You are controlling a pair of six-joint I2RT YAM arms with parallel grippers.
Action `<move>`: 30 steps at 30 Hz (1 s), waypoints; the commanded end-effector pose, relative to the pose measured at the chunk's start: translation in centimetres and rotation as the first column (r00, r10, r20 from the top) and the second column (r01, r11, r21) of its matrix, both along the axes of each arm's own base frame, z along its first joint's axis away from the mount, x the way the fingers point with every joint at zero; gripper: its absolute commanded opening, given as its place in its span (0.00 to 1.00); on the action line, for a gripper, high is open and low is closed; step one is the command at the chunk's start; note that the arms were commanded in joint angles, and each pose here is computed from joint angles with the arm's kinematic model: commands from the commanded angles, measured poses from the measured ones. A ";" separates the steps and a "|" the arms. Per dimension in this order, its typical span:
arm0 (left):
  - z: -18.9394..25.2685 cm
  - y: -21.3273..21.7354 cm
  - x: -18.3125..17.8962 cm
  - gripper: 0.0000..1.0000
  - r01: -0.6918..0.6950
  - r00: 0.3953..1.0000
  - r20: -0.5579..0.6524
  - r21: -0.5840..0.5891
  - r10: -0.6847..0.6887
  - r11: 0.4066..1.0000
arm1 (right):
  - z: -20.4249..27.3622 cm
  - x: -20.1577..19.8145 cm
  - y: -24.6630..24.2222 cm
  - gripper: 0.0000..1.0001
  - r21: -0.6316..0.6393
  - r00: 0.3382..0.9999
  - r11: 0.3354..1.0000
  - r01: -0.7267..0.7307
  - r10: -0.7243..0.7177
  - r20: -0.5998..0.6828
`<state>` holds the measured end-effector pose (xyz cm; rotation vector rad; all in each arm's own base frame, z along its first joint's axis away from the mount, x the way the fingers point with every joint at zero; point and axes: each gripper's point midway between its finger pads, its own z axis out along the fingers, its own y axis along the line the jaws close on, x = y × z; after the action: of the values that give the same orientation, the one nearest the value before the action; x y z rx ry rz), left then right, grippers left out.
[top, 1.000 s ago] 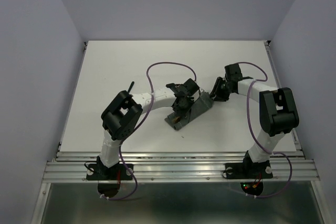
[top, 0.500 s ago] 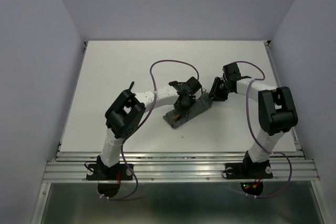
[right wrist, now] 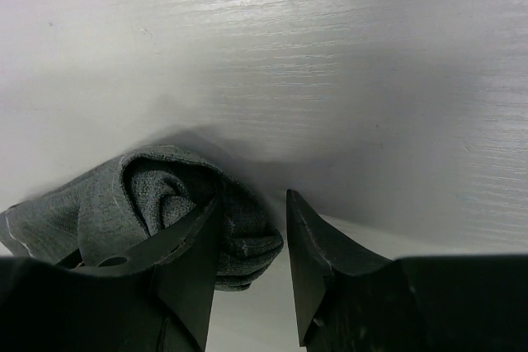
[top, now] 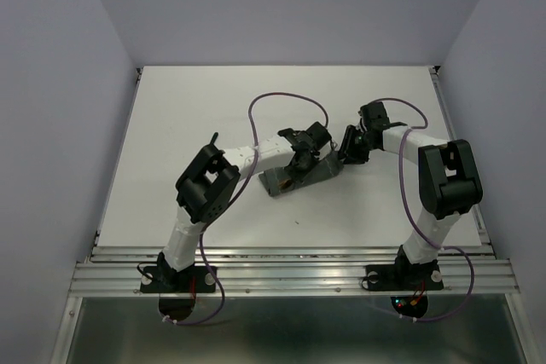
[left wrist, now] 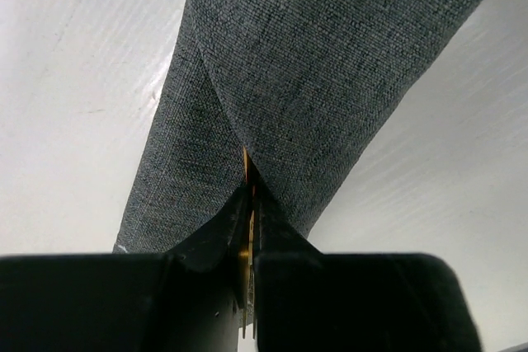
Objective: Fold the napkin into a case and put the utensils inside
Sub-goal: Insert the fork into the folded napkin.
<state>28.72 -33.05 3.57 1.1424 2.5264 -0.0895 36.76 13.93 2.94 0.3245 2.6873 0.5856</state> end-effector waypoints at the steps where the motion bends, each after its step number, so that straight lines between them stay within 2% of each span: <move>1: 1.1 -0.1 1.8 0.16 0.006 0.997 0.072 0.036 -0.008 0.999 | -0.1 -0.7 0.6 0.42 0.001 0.999 0.999 -0.042 0.042 -0.022; 3: 1.0 0.1 2.0 0.24 -0.003 0.997 0.083 0.050 -0.001 0.999 | -0.1 -0.9 0.6 0.42 -0.001 0.999 0.999 -0.041 0.041 -0.026; 4: 1.0 0.1 2.1 0.33 -0.005 0.996 0.087 0.053 0.001 0.999 | -0.2 -0.9 0.4 0.42 -0.011 0.999 0.999 -0.036 0.036 -0.025; 5: 1.0 0.3 2.1 0.37 -0.012 0.996 0.090 0.058 0.007 0.998 | 0.2 -0.9 0.3 0.43 -0.014 0.999 0.999 -0.032 0.032 -0.014; 6: 1.1 0.3 2.2 0.45 -0.021 0.995 0.095 0.055 0.016 0.998 | 0.0 -1.1 -0.1 0.43 -0.032 1.000 0.999 -0.016 0.016 -0.015; 8: 1.4 0.7 2.4 0.51 -0.045 0.993 0.114 0.062 0.037 0.997 | 0.7 -1.1 -0.6 0.45 -0.050 1.000 0.999 0.012 -0.011 0.007; 11: 2.0 1.2 2.7 0.51 -0.076 0.989 0.130 0.056 0.069 0.996 | 0.9 -1.6 -1.9 0.48 -0.096 0.997 0.993 0.072 -0.070 0.027; 17: 4.4 2.4 3.4 0.51 -0.125 0.979 0.163 -0.002 0.124 0.992 | 4.2 -2.5 -4.3 0.52 -0.145 0.971 0.967 0.209 -0.188 0.147; 22: 6.7 3.4 4.3 0.50 -0.148 0.974 0.154 -0.113 0.165 0.982 | 6.8 -3.8 -6.1 0.52 -0.162 0.939 0.943 0.291 -0.248 0.239; 27: 6.9 4.6 6.0 0.50 -0.216 0.962 0.128 -0.190 0.243 0.958 | 7.8 -5.8 -5.4 0.53 -0.132 0.952 0.968 0.212 -0.175 0.250; 30: 6.3 5.4 7.4 0.49 -0.265 0.950 0.107 -0.216 0.293 0.940 | 8.7 -7.1 -3.8 0.51 -0.047 0.960 0.989 0.139 -0.123 0.251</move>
<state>35.36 -27.52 9.29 0.7530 2.4746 -0.0951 31.16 8.83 10.77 0.4575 2.4099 0.3669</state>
